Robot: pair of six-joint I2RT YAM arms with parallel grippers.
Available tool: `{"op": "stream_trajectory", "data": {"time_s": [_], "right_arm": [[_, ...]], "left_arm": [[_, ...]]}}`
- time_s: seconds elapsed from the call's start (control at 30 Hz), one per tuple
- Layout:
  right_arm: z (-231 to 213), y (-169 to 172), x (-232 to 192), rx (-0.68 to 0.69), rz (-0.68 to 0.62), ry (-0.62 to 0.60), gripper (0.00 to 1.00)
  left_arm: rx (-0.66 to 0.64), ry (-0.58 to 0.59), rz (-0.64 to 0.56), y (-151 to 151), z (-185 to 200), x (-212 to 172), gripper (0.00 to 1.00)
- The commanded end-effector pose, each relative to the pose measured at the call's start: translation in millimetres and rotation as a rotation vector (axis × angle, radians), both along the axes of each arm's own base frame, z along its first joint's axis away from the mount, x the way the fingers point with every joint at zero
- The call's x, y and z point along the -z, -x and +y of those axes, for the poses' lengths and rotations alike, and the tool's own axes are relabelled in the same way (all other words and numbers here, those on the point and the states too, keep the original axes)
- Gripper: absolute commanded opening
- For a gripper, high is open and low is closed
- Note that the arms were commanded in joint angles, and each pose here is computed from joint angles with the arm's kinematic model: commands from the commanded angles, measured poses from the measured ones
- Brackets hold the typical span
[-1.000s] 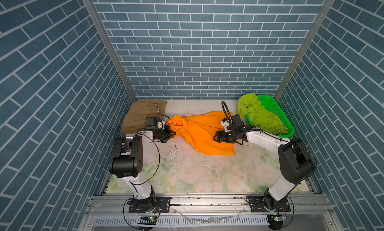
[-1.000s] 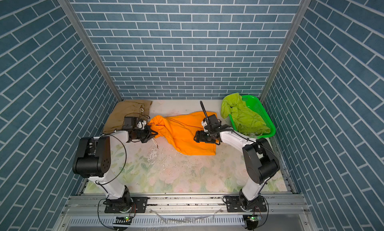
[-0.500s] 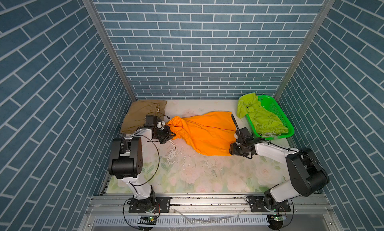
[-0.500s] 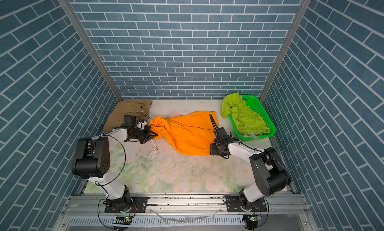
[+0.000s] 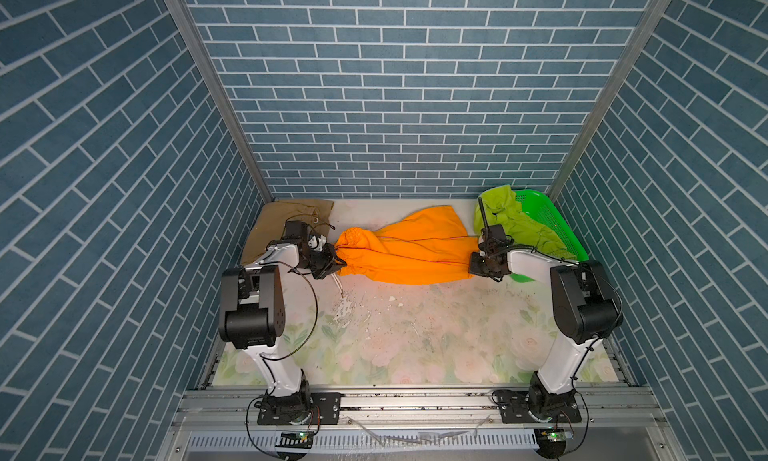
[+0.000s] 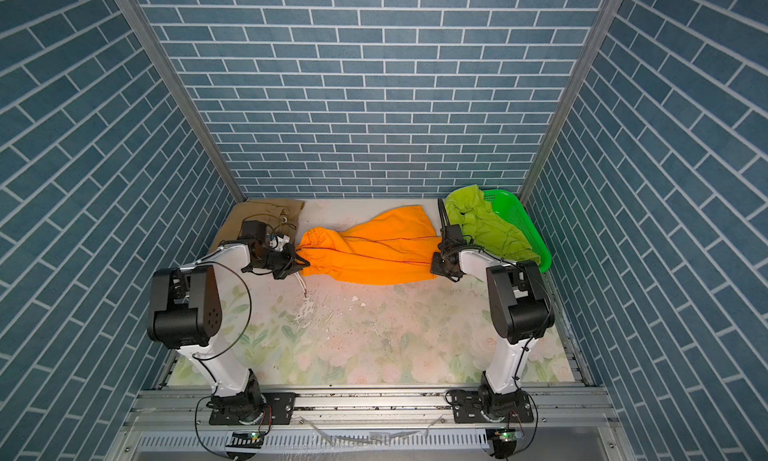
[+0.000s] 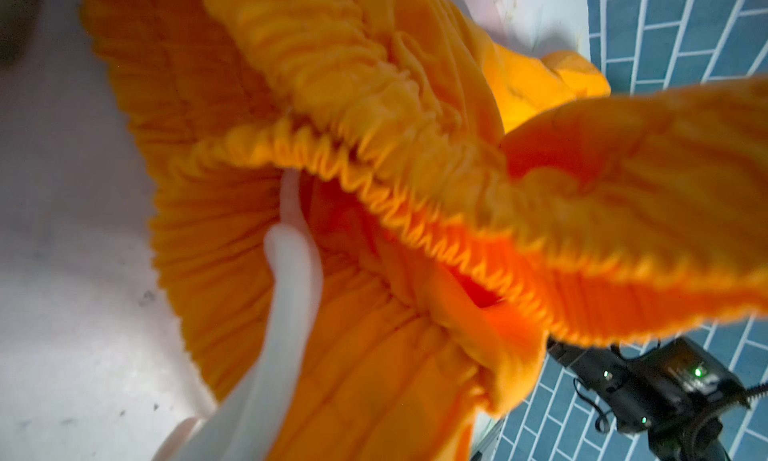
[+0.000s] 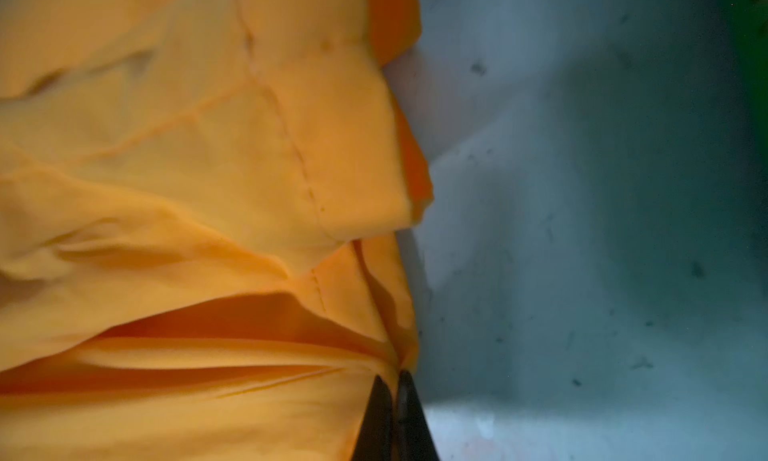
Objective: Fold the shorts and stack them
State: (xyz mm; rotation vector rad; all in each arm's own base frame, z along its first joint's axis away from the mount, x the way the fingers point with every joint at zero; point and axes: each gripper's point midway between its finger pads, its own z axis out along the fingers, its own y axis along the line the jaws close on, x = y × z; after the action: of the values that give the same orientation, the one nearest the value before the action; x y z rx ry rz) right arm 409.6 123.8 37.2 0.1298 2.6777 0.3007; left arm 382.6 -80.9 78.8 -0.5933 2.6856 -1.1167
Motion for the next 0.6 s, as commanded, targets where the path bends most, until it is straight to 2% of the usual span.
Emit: {"op": "stream_trajectory", "data": {"time_s": [0.0,0.1,0.23,0.3,0.4,0.47,0.5,0.57], "right_arm": [[-37,5,9,0.048,0.049,0.114,0.0],[-38,11,11,0.049,0.047,0.101,0.0],[-36,17,6,0.043,0.043,0.085,0.01],[-34,21,4,0.035,0.041,0.071,0.07],[-36,28,0,0.035,0.038,0.08,0.2],[-35,32,-6,0.03,0.029,0.065,0.31],[-32,34,-12,0.023,0.016,0.055,0.39],[-29,38,-25,0.012,-0.012,0.059,0.54]], "left_arm": [[0.022,-0.055,0.124,46,18,11,0.0],[0.034,-0.079,0.15,68,23,13,0.03],[0.048,-0.033,0.156,88,17,8,0.23],[0.05,-0.006,0.149,96,12,5,0.41],[0.049,-0.002,0.141,102,13,1,0.52],[-0.009,-0.002,0.1,91,21,-7,0.59],[-0.054,-0.001,0.047,81,25,-16,0.66],[-0.104,0.015,-0.055,61,20,-37,0.98]]}}
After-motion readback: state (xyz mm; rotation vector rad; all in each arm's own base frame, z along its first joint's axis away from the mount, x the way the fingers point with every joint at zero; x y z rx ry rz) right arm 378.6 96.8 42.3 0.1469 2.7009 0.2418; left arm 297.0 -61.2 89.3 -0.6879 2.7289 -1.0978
